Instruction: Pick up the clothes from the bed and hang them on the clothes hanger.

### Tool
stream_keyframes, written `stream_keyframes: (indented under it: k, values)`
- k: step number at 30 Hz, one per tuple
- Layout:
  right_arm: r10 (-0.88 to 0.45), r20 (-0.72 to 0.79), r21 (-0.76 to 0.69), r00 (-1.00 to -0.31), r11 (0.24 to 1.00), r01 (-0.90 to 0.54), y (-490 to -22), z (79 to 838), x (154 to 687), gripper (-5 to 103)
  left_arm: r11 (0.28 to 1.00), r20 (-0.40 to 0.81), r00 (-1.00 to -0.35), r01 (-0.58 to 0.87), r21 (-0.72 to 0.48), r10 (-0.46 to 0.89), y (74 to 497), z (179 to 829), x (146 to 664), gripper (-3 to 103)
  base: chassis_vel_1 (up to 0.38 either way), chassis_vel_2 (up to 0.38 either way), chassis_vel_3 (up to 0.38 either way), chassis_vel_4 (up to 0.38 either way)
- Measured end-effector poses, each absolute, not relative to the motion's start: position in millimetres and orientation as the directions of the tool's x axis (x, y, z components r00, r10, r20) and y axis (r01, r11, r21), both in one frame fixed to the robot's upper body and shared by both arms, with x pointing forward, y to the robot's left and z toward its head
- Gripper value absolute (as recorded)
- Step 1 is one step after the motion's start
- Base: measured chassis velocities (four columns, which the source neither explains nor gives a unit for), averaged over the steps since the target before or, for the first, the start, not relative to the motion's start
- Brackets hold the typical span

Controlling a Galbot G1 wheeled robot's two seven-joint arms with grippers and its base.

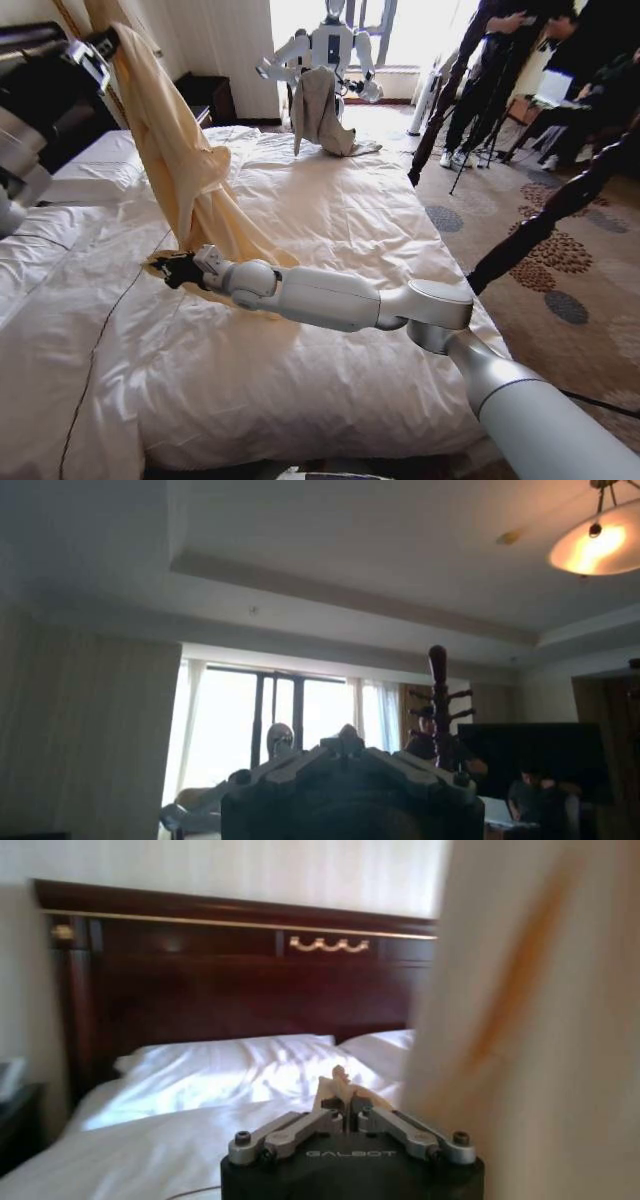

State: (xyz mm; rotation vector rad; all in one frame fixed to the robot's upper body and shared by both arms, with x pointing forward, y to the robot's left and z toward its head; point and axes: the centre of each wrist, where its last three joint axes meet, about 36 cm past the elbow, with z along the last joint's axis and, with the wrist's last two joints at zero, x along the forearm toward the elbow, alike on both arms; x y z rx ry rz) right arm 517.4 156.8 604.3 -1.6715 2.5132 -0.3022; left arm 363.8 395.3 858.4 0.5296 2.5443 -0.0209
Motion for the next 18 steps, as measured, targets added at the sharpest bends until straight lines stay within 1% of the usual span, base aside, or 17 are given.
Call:
stream_keyframes:
  k: [3,4,6,7,8,10,12,13,14,16,17,18]
  values:
    - [-0.881,0.027,-0.230,-0.472,0.454,-0.861,151.2,592.9,534.8,0,0.862,-0.528,-0.707,0.496,0.104,0.470,386.6,860.0,357.8,0,0.000,0.000,0.000,0.000]
    - [-0.881,0.027,-0.230,-0.472,0.454,-0.861,151.2,592.9,534.8,0,0.862,-0.528,-0.707,0.496,0.104,0.470,386.6,860.0,357.8,0,0.000,0.000,0.000,0.000]
    - [-0.865,0.053,-0.246,-0.500,0.474,-0.846,150.5,573.8,534.7,0,0.816,-0.507,-0.673,0.567,0.113,0.538,372.9,849.3,353.4,0,0.000,0.000,0.000,0.000]
    - [-0.858,0.069,-0.248,-0.508,0.478,-0.842,150.9,564.8,531.7,-3,0.793,-0.485,-0.664,0.599,0.111,0.569,363.0,840.2,350.2,0,0.000,0.000,0.000,0.000]
    - [-0.858,0.069,-0.248,-0.508,0.478,-0.842,150.9,564.8,531.7,-3,0.793,-0.485,-0.664,0.599,0.111,0.569,363.0,840.2,350.2,0,0.000,0.000,0.000,0.000]
    - [-0.853,0.094,-0.244,-0.513,0.480,-0.843,152.6,553.2,522.6,-2,0.761,-0.444,-0.656,0.641,0.099,0.610,346.8,822.2,345.2,0,0.000,0.000,0.000,0.000]
    - [-0.860,0.111,-0.229,-0.499,0.466,-0.855,155.2,548.2,510.1,0,0.749,-0.406,-0.661,0.655,0.097,0.630,339.6,811.8,342.9,0,0.000,0.000,0.000,0.000]
    - [-0.860,0.111,-0.229,-0.499,0.466,-0.855,155.2,548.2,510.1,0,0.749,-0.406,-0.661,0.655,0.097,0.630,339.6,811.8,342.9,0,0.000,0.000,0.000,0.000]
    - [-0.862,0.114,-0.223,-0.494,0.462,-0.858,156.3,547.5,505.0,2,0.746,-0.389,-0.665,0.659,0.095,0.637,338.7,809.3,343.0,0,0.000,0.000,0.000,0.000]
    - [-0.864,0.112,-0.210,-0.490,0.462,-0.862,157.6,547.3,497.3,8,0.727,-0.349,-0.660,0.680,0.098,0.665,338.3,804.8,345.0,11,0.000,0.000,0.000,0.000]
    - [-0.864,0.112,-0.210,-0.490,0.462,-0.862,157.6,547.3,497.3,8,0.727,-0.349,-0.660,0.680,0.098,0.665,338.3,804.8,345.0,11,0.000,0.000,0.000,0.000]
    - [-0.865,0.111,-0.204,-0.489,0.462,-0.863,158.1,547.8,494.5,8,0.713,-0.317,-0.656,0.694,0.100,0.684,336.9,801.4,346.0,16,0.000,0.000,0.000,0.000]
